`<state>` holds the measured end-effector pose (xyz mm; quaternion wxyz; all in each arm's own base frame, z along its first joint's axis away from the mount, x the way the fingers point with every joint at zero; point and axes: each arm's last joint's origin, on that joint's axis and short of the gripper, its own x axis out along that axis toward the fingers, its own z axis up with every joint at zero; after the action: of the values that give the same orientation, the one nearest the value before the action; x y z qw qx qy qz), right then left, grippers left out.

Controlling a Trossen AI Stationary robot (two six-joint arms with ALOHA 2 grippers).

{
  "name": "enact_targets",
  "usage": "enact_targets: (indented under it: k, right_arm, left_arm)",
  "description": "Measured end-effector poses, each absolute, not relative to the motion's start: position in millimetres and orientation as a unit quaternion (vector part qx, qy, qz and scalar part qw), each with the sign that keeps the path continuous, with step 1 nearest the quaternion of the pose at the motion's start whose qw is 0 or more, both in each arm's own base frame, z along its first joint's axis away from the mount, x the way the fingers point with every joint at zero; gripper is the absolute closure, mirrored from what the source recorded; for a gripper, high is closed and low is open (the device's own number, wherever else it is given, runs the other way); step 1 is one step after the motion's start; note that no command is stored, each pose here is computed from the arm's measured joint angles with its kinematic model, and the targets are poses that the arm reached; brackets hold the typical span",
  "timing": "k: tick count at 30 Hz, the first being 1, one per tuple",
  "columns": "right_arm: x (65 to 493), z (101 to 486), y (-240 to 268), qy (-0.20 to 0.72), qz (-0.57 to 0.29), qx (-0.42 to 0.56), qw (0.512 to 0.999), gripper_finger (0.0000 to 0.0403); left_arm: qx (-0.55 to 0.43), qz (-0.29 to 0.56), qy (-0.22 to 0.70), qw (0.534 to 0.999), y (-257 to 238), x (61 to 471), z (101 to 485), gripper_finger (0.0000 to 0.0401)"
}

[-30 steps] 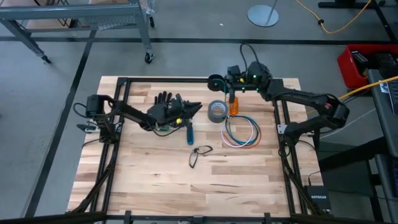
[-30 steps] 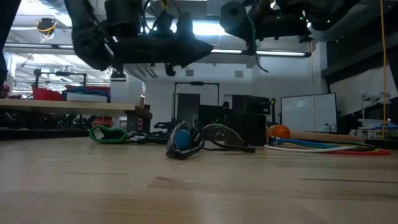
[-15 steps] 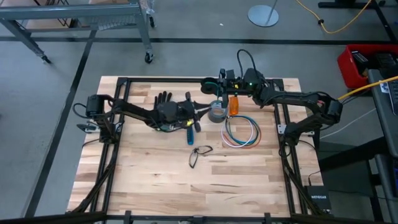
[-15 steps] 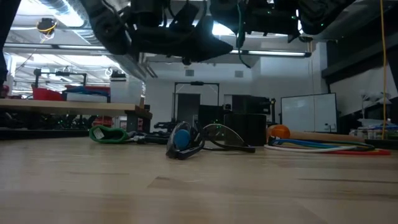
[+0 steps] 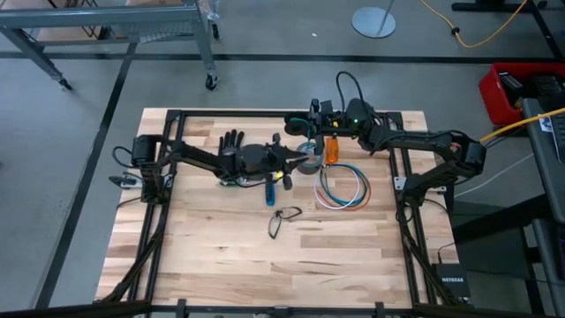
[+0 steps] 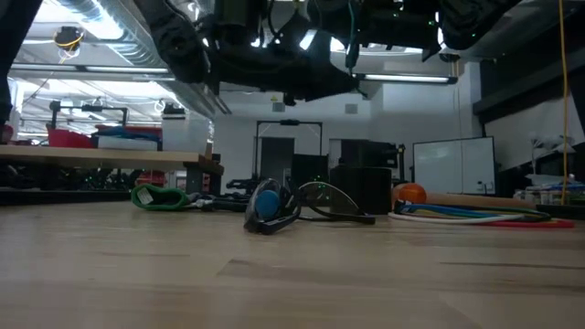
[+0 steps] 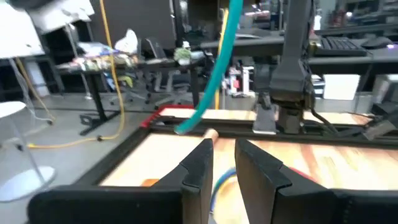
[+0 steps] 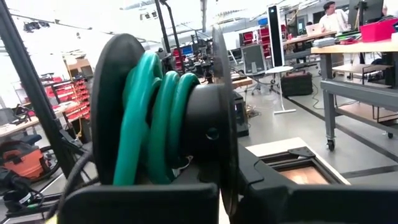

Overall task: Coil cords
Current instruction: Coil the green wire onto the spool

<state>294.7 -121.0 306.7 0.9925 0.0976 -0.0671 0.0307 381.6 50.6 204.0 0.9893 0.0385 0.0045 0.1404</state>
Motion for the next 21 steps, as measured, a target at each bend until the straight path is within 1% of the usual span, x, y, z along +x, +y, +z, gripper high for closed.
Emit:
enact_targets:
  k: [5,8,11,16,19,21]
  right_arm:
    - [296.3,306.8,-117.0,-0.066,0.040,0.098,0.992,0.0402]
    - [296.2,306.9,-117.0,-0.066,0.041,0.097,0.992,0.0402]
    - [296.2,306.6,-117.2,-0.065,0.041,0.098,0.992,0.0402]
    - [296.2,306.4,-117.0,-0.064,0.044,0.098,0.992,0.0402]
    - [296.2,306.4,-117.0,-0.064,0.044,0.098,0.992,0.0402]
    - [296.2,306.3,-117.0,-0.063,0.044,0.098,0.992,0.0402]
  left_arm:
    - [0.029,0.136,0.007,0.990,51.5,390.8,198.9,0.0340]
    - [0.004,0.136,0.021,0.990,51.8,391.8,197.1,0.0340]
    - [-0.008,0.147,0.041,0.988,52.4,391.5,192.3,0.0340]
    - [-0.010,0.172,0.038,0.984,53.8,391.0,193.1,0.0340]
    - [-0.011,0.178,0.041,0.983,54.8,390.8,192.4,0.0329]
    - [-0.018,0.181,0.049,0.982,55.2,390.5,190.7,0.0314]
